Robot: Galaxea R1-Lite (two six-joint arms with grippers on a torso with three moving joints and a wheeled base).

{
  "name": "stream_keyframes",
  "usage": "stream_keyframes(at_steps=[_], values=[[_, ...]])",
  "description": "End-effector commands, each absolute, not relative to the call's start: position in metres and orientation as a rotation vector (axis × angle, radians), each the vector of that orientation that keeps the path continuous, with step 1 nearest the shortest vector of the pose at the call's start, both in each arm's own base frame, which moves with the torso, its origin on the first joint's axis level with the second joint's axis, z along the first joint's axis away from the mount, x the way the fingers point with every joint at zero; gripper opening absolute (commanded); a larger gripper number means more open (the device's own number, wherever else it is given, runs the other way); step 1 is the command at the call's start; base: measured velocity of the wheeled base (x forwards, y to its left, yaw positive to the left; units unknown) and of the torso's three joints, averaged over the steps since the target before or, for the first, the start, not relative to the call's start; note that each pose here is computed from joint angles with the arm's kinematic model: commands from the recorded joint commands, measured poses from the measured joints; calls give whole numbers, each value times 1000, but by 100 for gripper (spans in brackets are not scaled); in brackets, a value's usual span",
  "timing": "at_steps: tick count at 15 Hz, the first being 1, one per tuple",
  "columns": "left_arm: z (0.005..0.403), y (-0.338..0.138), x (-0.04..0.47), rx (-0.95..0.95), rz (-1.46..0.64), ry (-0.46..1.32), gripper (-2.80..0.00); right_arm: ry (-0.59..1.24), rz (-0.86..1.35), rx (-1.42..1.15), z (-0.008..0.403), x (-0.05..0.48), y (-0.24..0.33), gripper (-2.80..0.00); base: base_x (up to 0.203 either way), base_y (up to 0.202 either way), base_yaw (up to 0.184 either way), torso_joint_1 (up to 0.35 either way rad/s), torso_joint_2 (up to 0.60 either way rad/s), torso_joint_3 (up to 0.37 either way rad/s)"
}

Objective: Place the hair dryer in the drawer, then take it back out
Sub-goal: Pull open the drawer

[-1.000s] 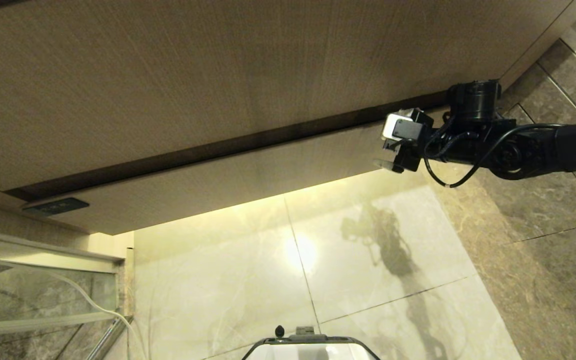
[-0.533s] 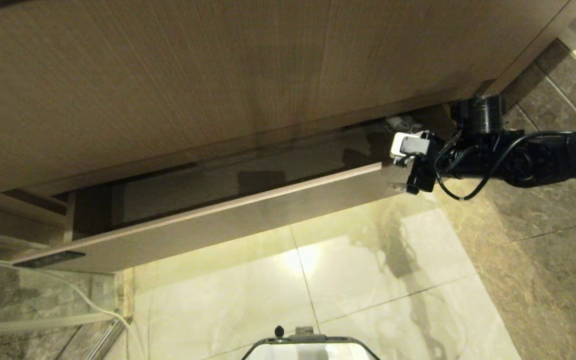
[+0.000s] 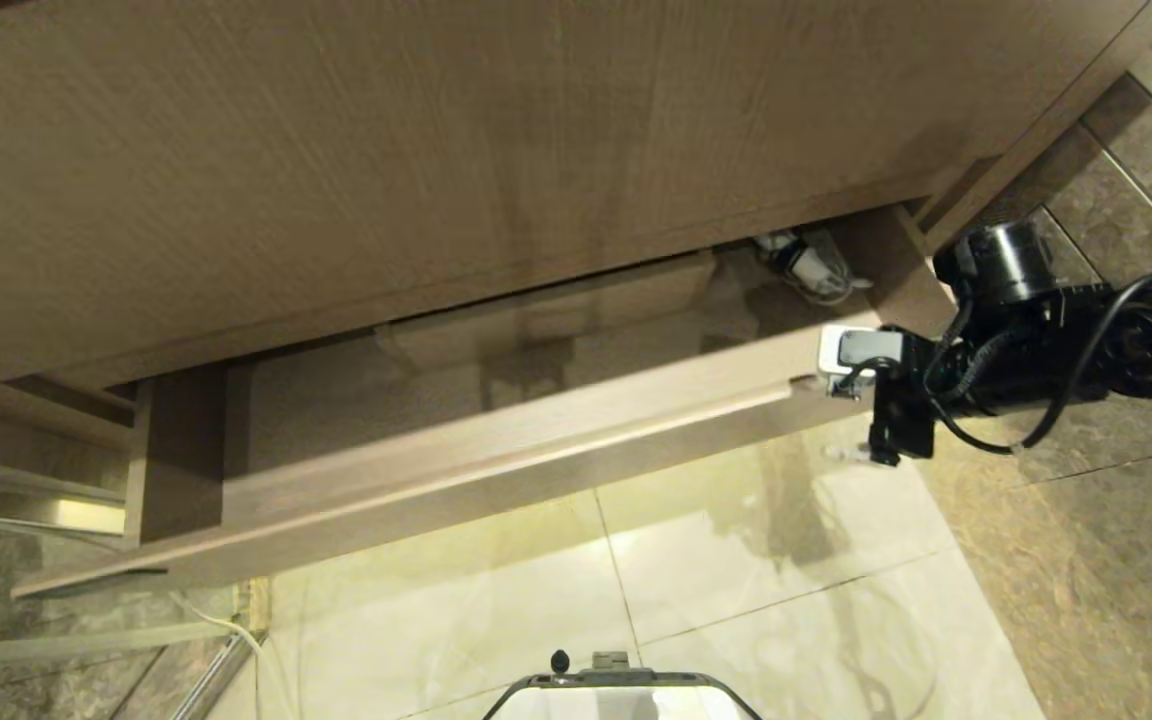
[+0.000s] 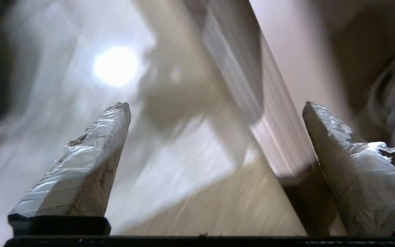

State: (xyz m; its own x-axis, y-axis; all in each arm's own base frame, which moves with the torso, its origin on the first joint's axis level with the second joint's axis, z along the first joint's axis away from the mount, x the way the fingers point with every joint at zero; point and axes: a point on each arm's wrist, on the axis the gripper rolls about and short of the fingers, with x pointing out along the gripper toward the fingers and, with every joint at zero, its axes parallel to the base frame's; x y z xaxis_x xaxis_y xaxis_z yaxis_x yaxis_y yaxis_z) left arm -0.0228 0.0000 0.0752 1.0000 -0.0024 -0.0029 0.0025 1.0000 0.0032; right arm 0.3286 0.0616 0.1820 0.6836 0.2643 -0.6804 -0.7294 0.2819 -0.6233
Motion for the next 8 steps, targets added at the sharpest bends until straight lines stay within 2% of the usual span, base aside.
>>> stream_keyframes(at_steps=[1, 5, 8], values=[[75, 0, -23, 3, -3, 3, -280, 466, 666, -1111, 200, 307, 57, 0, 0, 0, 0, 0, 0, 0], [75, 0, -23, 3, -3, 5, -280, 389, 571, -1022, 236, 268, 47, 0, 0, 0, 0, 0, 0, 0], [75, 0, -23, 3, -2, 3, -280, 415, 507, -894, 240, 227, 29, 0, 0, 0, 0, 0, 0, 0]])
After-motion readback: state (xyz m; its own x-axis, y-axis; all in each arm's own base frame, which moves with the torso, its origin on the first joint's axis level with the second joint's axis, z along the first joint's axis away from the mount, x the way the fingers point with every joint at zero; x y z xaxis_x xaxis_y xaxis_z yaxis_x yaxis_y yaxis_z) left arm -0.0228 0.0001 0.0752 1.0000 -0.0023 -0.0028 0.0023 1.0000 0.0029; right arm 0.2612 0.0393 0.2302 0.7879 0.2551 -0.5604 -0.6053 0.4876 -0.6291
